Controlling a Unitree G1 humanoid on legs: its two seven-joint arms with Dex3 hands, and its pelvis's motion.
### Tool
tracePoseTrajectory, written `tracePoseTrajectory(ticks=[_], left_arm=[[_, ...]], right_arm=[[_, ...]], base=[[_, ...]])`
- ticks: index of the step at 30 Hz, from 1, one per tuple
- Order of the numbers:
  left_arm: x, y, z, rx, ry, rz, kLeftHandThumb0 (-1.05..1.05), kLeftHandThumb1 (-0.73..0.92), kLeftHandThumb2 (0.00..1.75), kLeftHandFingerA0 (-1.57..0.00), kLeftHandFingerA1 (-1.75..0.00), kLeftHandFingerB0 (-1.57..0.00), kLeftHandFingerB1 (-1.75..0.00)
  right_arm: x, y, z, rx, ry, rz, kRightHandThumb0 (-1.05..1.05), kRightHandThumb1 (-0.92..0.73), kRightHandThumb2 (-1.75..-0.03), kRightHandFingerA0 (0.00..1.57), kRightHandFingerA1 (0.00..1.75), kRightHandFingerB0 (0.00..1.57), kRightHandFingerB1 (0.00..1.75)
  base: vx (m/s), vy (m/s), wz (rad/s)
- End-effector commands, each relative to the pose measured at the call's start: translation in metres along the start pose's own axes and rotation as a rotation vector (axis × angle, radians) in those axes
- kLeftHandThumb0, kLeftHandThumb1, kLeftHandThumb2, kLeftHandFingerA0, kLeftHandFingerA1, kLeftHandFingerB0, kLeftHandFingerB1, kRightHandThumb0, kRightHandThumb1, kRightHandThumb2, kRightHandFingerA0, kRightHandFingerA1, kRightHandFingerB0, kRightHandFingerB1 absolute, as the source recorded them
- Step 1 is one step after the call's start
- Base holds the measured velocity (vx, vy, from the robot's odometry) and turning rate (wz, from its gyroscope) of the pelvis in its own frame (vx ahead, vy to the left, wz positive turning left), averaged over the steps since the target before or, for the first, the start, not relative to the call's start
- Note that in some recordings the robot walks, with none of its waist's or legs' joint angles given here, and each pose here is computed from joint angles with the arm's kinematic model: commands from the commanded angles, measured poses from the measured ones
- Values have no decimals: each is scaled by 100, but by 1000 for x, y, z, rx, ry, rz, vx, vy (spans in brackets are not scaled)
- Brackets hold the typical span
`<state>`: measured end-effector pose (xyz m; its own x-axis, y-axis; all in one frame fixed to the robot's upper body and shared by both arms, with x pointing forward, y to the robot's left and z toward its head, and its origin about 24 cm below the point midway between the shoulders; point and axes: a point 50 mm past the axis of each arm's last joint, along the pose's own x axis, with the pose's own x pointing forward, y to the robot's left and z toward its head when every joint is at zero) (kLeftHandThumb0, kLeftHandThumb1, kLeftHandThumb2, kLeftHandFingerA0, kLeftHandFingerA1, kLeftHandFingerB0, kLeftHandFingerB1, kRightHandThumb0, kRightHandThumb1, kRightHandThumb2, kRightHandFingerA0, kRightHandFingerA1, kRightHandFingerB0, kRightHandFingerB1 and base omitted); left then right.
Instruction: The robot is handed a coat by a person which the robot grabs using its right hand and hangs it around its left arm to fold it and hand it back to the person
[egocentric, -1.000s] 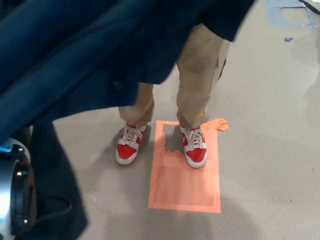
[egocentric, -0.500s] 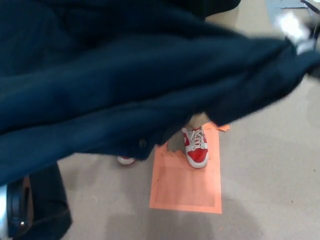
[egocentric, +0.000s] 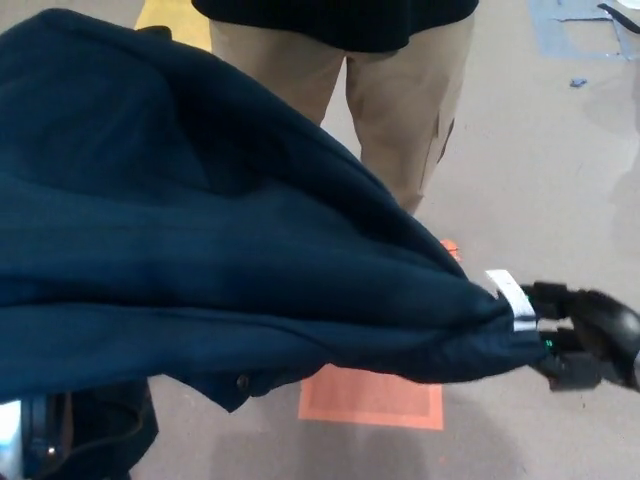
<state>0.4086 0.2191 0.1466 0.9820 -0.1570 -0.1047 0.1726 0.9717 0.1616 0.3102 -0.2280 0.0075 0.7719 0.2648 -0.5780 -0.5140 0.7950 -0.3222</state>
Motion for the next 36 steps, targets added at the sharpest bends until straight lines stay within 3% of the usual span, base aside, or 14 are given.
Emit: tracePoseTrajectory(ticks=[1, 8, 10, 11, 15, 16, 17, 20, 31, 32, 33, 34, 35, 36], left_arm=[[-3, 13, 27, 63, -90, 7, -88, 72, 105, -7, -23, -8, -21], [-4, 14, 25, 65, -89, 0, -88, 73, 105, -7, -22, -7, -19], [-4, 14, 25, 69, -98, -6, -89, 72, 105, -8, -23, -7, -18], [-5, 14, 24, 74, -99, -5, -88, 72, 105, -8, -24, -7, -18], [-5, 15, 24, 71, -96, -8, -89, 72, 105, -8, -23, -8, -19], [-6, 15, 24, 77, -97, -7, -89, 73, 105, -8, -24, -8, -20], [-6, 15, 23, 84, -95, -6, -89, 73, 106, -8, -24, -8, -20], [-6, 15, 23, 72, -94, -12, -87, 72, 105, -7, -23, -7, -19], [-6, 8, 19, 52, -107, -51, -86, 72, 104, -7, -23, -7, -20], [-6, 8, 19, 55, -109, -50, -86, 72, 104, -8, -24, -8, -21], [-6, 7, 19, 60, -115, -51, -85, 72, 103, -8, -25, -8, -23], [-7, 7, 19, 66, -120, -55, -85, 72, 103, -8, -25, -8, -23], [-7, 6, 19, 72, -117, -56, -86, 73, 104, -9, -25, -8, -23], [-7, 6, 18, 63, -110, -58, -87, 72, 104, -8, -23, -8, -22]], right_arm=[[-34, -29, -71, 199, 220, 126, -98, -63, -102, 0, 6, 0, 0], [-59, -44, -96, 654, 123, 94, -82, -47, -86, 0, 0, 5, 8], [-75, -49, -108, 816, 82, 103, -86, -41, -62, 0, 0, 1, 20], [-78, -51, -110, 827, 80, 106, -69, -39, -82, 0, 0, 1, 8], [-84, -51, -117, 916, 61, 73, -69, -41, -79, 0, 0, 0, 2], [-84, -51, -118, 906, 59, 77, -76, -43, -82, 0, 0, 0, 0], [-83, -49, -119, 868, 53, 62, -98, -69, -103, 0, 3, 0, 0], [-75, -43, -124, 806, 38, -53, -99, -81, -111, 0, 4, 0, 0], [-42, 27, -150, 510, 331, -235, -99, -86, -115, 0, 3, 0, 1], [-42, 30, -151, 480, 341, -231, -94, -84, -114, 0, 6, 1, 7], [-43, 33, -154, 446, 360, -226, -78, -92, -69, 0, 16, 20, 27], [-44, 35, -156, 420, 377, -220, -78, -92, -69, 0, 16, 20, 27], [-45, 36, -159, 363, 413, -211, -80, -76, -112, 0, 18, 9, 27], [-46, 37, -161, 326, 432, -200, -82, -92, -73, 0, 17, 7, 23]], base=[[0, 0, 0], [0, 0, 0], [0, 0, 0], [0, 0, 0], [0, 0, 0], [0, 0, 0], [0, 0, 0], [0, 0, 0], [0, 0, 0], [0, 0, 0], [0, 0, 0], [0, 0, 0], [0, 0, 0], [0, 0, 0]])
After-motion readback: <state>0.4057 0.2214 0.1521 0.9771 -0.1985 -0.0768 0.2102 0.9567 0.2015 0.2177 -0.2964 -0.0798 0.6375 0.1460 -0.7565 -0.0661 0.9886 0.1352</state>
